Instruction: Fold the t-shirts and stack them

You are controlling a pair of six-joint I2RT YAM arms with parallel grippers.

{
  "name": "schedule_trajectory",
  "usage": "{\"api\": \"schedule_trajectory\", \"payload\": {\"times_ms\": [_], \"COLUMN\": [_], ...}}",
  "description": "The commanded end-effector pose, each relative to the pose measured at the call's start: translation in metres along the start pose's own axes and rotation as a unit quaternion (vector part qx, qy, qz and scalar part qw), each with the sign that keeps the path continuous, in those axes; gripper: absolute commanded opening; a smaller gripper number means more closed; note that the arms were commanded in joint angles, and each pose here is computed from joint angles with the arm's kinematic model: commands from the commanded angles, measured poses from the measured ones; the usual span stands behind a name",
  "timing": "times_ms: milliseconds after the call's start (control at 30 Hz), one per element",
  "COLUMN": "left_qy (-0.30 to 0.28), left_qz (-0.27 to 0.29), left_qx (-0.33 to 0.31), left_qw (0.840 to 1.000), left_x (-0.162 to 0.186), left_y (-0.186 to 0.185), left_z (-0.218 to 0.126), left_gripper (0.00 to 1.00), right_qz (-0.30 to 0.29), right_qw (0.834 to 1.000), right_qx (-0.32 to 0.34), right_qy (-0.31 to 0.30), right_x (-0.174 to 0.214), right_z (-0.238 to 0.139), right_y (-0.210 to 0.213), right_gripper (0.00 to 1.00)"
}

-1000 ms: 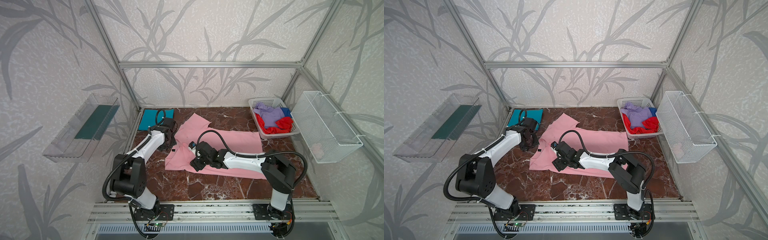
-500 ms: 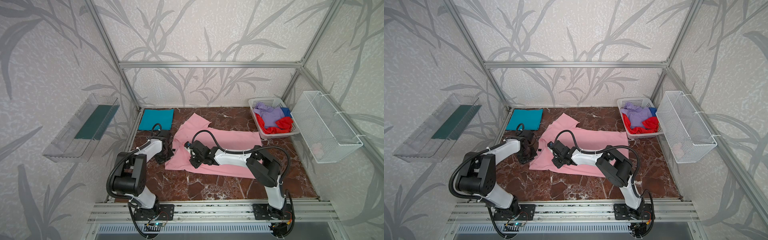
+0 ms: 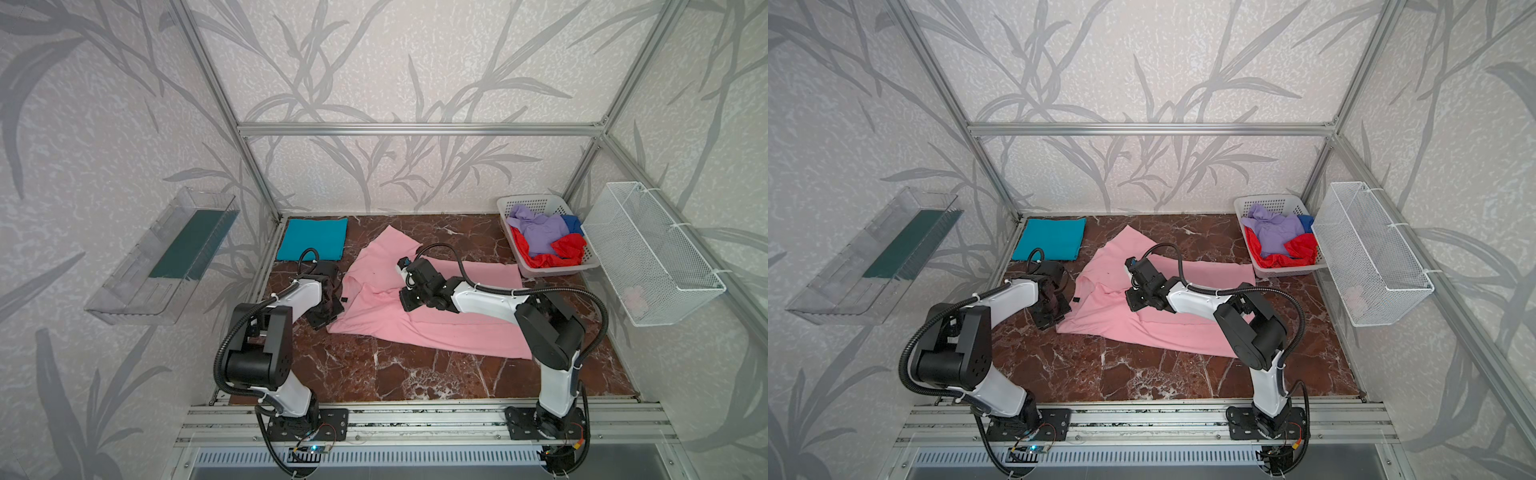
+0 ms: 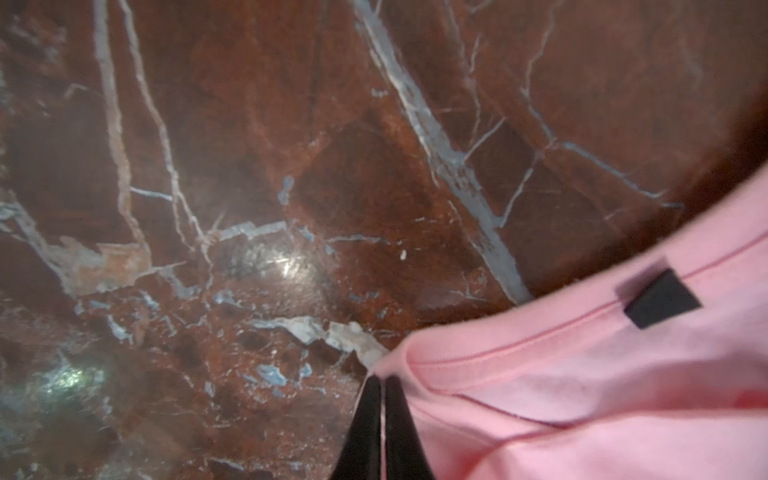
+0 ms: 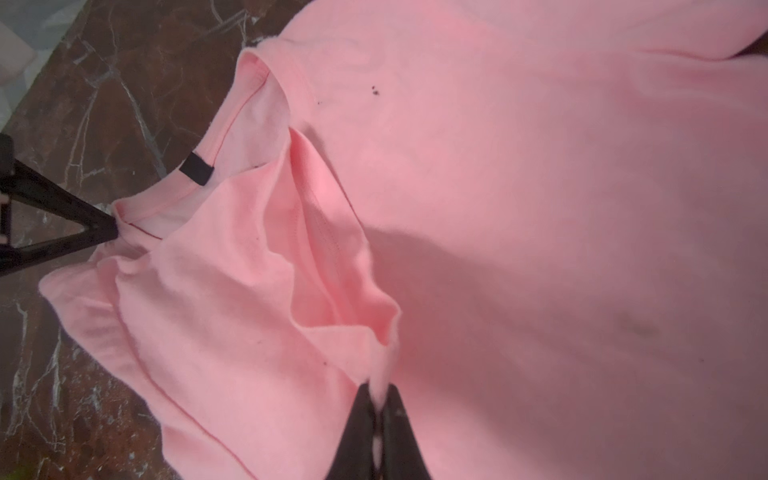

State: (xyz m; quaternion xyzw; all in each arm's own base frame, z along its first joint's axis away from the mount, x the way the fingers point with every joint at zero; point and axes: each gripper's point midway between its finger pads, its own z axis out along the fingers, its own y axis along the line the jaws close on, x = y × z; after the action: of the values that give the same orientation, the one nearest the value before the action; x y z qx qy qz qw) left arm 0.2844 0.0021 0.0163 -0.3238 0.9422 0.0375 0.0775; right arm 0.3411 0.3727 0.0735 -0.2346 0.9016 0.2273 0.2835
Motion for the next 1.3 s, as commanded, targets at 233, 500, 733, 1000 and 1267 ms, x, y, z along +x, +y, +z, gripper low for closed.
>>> {"api": "schedule_trajectory", "payload": {"times_ms": [233,500,733,1000,1267], "left_qy": [0.036,0.045,0.020,-0.034,-0.060], "left_qz": [0.007,0.009,0.011,-0.021,-0.006], "left_qx": [-0.076,-0.085,-0.124,-0.111,0.051], "left_qw": [0.996,0.995,0.992,0.993,0.997], "left_x": [0.019,0.023,0.013,0.007,0.002], "left_y": [0.034,0.038,0.055,0.068,0.003], "left_z": [0.014,0.010,-0.017,-0.059,-0.084], "left_gripper": [0.06,0.07,0.07,0.19,0.22], "right_qz": [0.048,0.090,0.087,0.075,0.008], "right_qw": [0.998,0.994,0.995,0.994,0.997], "right_qx": [0.028,0.058,0.054,0.080,-0.004], "right_qy": [-0.019,-0.002,-0.005,0.020,0.080], "right_x": [0.007,0.027,0.017,0.040,0.072], "right_z": [-0.015,-0.013,-0.034,-0.080,-0.073], "right_y": [-0.023,-0.042,-0.037,-0.043,0.001], "right_gripper": [0.08,0.53,0.65,0.62,0.49]}}
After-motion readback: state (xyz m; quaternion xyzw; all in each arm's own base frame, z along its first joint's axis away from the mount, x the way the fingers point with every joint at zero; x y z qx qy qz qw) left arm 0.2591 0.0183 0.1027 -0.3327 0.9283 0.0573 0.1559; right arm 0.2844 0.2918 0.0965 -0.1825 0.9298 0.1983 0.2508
